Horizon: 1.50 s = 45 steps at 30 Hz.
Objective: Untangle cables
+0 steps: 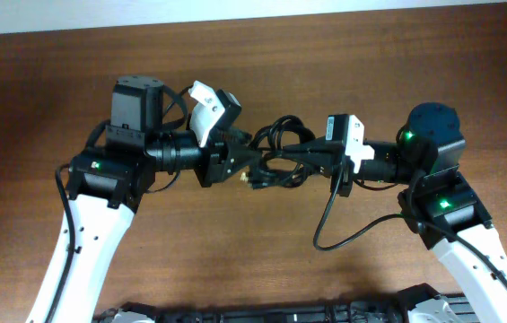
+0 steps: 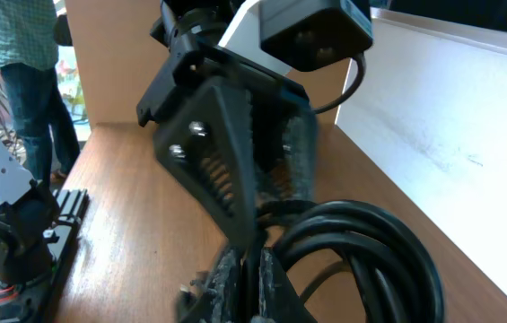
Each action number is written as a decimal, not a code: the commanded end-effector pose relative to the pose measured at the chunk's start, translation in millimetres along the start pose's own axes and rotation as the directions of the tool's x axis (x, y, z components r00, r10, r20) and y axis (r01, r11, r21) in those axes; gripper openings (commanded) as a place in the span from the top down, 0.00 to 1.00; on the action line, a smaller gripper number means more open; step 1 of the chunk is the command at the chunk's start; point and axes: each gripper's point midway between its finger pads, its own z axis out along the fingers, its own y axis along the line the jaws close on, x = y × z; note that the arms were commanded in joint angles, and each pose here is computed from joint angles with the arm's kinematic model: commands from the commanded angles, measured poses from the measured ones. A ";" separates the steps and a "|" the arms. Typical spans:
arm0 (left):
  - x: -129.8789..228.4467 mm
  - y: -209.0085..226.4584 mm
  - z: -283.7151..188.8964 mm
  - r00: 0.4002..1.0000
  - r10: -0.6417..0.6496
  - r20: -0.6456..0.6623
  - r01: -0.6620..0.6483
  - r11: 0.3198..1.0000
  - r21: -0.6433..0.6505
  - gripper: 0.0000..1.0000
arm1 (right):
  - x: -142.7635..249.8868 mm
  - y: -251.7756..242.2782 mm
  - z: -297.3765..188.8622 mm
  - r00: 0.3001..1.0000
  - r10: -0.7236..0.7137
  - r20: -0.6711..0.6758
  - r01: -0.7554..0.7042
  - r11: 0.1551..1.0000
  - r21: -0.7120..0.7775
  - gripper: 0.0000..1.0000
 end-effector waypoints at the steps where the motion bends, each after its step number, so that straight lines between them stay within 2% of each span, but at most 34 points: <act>1: -10.2 -5.5 -5.4 0.999 0.034 0.027 -0.035 0.999 0.010 1.00 | -17.1 7.9 -3.7 0.999 -0.027 0.034 0.028 0.999 -0.032 0.96; 13: -11.4 -8.5 -5.4 0.999 0.036 0.033 -0.037 0.999 0.027 1.00 | -17.1 7.9 -3.7 0.999 -0.008 0.034 0.009 0.999 -0.032 0.96; 14: -11.6 -8.5 -5.5 0.999 0.037 0.034 -0.038 0.999 0.027 0.92 | -17.1 7.9 -3.7 0.999 -0.008 0.034 0.009 0.999 -0.032 0.96; 16: -11.7 -8.4 -5.5 0.999 0.038 0.034 -0.038 0.999 0.026 0.59 | -17.2 7.9 -3.7 0.999 -0.008 0.034 0.009 0.999 -0.032 0.96; 17: -11.9 -8.4 -5.5 0.999 0.039 0.035 -0.039 0.999 0.026 0.34 | -17.1 7.9 -3.7 0.999 -0.008 0.034 0.009 0.999 -0.032 0.96; 18: -11.9 -8.4 -5.5 0.999 0.039 0.035 -0.040 0.999 0.026 0.21 | -17.2 7.9 -3.7 0.999 -0.009 0.034 0.010 0.999 -0.033 0.96; 19: -12.0 -8.4 -5.5 0.999 0.039 0.035 -0.040 0.999 0.026 0.11 | -17.2 8.0 -3.7 0.999 -0.009 0.034 0.010 0.999 -0.033 0.96; 21: -12.4 -8.3 -5.5 0.998 0.041 0.036 -0.042 0.999 0.026 0.09 | -17.4 8.6 -3.7 0.999 -0.010 0.035 0.011 0.999 -0.037 0.96; 26: -13.9 -10.0 -5.6 0.998 0.046 0.043 -0.048 0.998 0.036 0.14 | -25.8 15.0 -4.5 0.996 -0.049 0.069 0.054 0.996 -0.075 0.96; 31: -16.1 -19.2 -6.3 0.997 0.046 0.058 -0.052 0.995 0.089 0.28 | -28.9 14.6 -4.5 0.995 -0.068 0.079 0.074 0.995 -0.073 0.96; 33: -16.2 -19.2 -6.3 0.997 0.047 0.059 -0.052 0.995 0.088 0.41 | -30.0 15.2 -4.6 0.994 -0.074 0.083 0.080 0.994 -0.076 0.96; 35: -16.2 -19.3 -6.3 0.997 0.046 0.059 -0.052 0.995 0.089 0.61 | -30.5 15.0 -4.6 0.993 -0.077 0.085 0.084 0.994 -0.075 0.96; 37: -17.9 -23.2 -6.8 0.996 0.050 0.068 -0.058 0.992 0.112 0.76 | -30.5 15.1 -4.6 0.993 -0.077 0.084 0.084 0.994 -0.075 0.96; 40: -21.5 -30.8 -8.1 0.994 0.059 0.088 -0.072 0.985 0.155 0.95 | -30.5 15.1 -4.6 0.993 -0.077 0.084 0.084 0.994 -0.075 0.96; 42: -21.5 -31.0 -8.2 0.994 0.059 0.088 -0.072 0.985 0.156 1.00 | -30.5 15.0 -4.7 0.993 -0.077 0.084 0.083 0.994 -0.075 0.96; 45: -21.6 -31.0 -8.2 0.994 0.059 0.088 -0.072 0.985 0.156 1.00 | -30.3 14.9 -4.7 0.994 -0.072 0.083 0.078 0.994 -0.075 0.96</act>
